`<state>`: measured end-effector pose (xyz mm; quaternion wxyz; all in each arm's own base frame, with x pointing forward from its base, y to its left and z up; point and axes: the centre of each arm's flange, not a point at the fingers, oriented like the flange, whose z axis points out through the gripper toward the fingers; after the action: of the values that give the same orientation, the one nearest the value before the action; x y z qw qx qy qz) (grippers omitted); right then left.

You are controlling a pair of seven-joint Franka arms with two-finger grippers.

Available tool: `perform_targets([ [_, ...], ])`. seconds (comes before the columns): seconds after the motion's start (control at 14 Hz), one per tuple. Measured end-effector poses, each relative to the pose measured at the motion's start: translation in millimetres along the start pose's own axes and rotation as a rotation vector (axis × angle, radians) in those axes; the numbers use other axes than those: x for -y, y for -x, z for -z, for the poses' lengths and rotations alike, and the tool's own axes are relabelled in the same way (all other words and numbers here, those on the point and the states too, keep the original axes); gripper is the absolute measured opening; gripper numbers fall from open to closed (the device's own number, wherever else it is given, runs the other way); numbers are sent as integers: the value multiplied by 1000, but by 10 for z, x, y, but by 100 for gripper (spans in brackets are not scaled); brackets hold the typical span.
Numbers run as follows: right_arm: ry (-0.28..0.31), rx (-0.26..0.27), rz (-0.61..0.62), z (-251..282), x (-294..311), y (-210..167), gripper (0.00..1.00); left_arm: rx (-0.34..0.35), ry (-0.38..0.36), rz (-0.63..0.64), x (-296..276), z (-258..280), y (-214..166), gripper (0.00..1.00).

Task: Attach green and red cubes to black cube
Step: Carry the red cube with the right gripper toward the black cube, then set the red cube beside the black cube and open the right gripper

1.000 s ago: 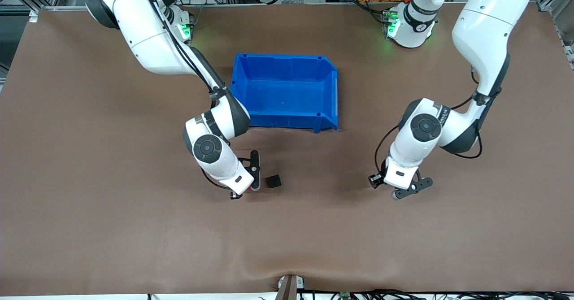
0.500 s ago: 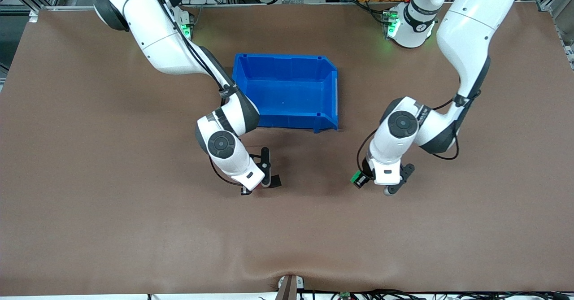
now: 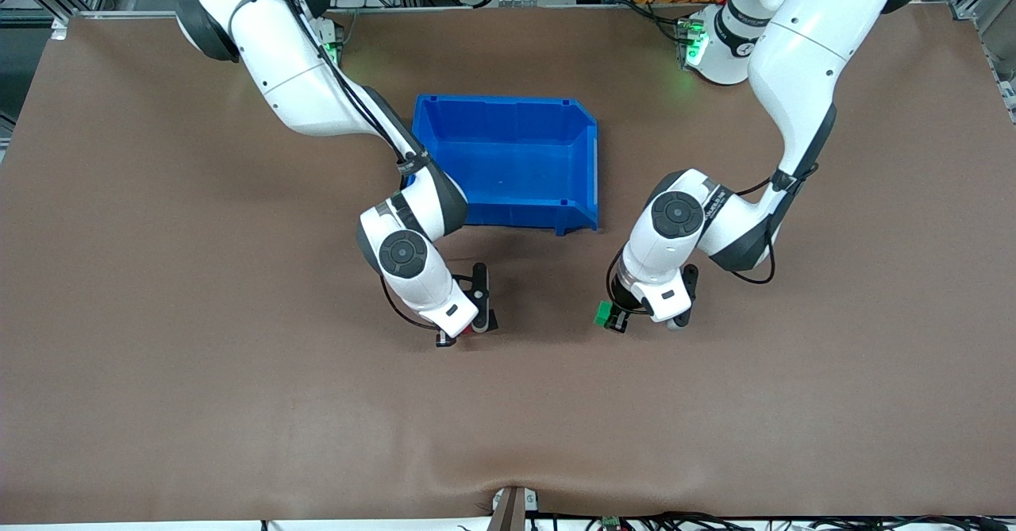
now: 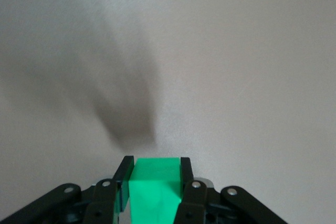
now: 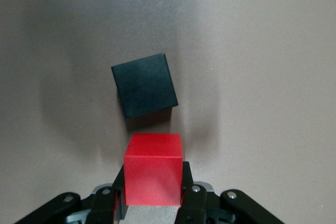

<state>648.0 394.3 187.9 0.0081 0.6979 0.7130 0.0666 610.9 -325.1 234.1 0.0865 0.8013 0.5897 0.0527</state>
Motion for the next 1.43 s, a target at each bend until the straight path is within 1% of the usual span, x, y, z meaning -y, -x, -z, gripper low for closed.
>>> perform_targets([
  [0.14, 4, -3, 1, -10, -5, -35, 40, 3, -2, 60, 25, -2, 112, 40],
  [0.36, 3, -3, -9, -28, 3, -55, 40, 9, -6, 118, 81, 2, 354, 40],
  [0.64, 1, -3, -35, -42, 12, -60, 40, 11, -13, 177, 134, 3, 534, 40],
  [0.86, -1, -4, -62, -47, 30, -86, 42, 28, -10, 265, 130, 54, 692, 40],
  [1.0, -3, -4, -76, -60, 63, -134, 59, 68, -18, 307, 124, 123, 925, 40],
  [1.07, -4, -4, -78, -65, 74, -149, 70, 86, -25, 324, 135, 140, 1065, 40],
  [1.14, -4, -3, -79, -67, 79, -155, 78, 97, -31, 341, 149, 131, 1189, 40],
  [1.21, -4, -3, -80, -67, 78, -154, 89, 107, -33, 356, 145, 108, 1288, 40],
  [1.29, -4, -3, -81, -67, 77, -153, 98, 113, -33, 368, 121, 72, 1340, 40],
  [1.43, -4, -2, -88, -68, 72, -142, 100, 117, -38, 380, 76, -41, 1347, 40],
])
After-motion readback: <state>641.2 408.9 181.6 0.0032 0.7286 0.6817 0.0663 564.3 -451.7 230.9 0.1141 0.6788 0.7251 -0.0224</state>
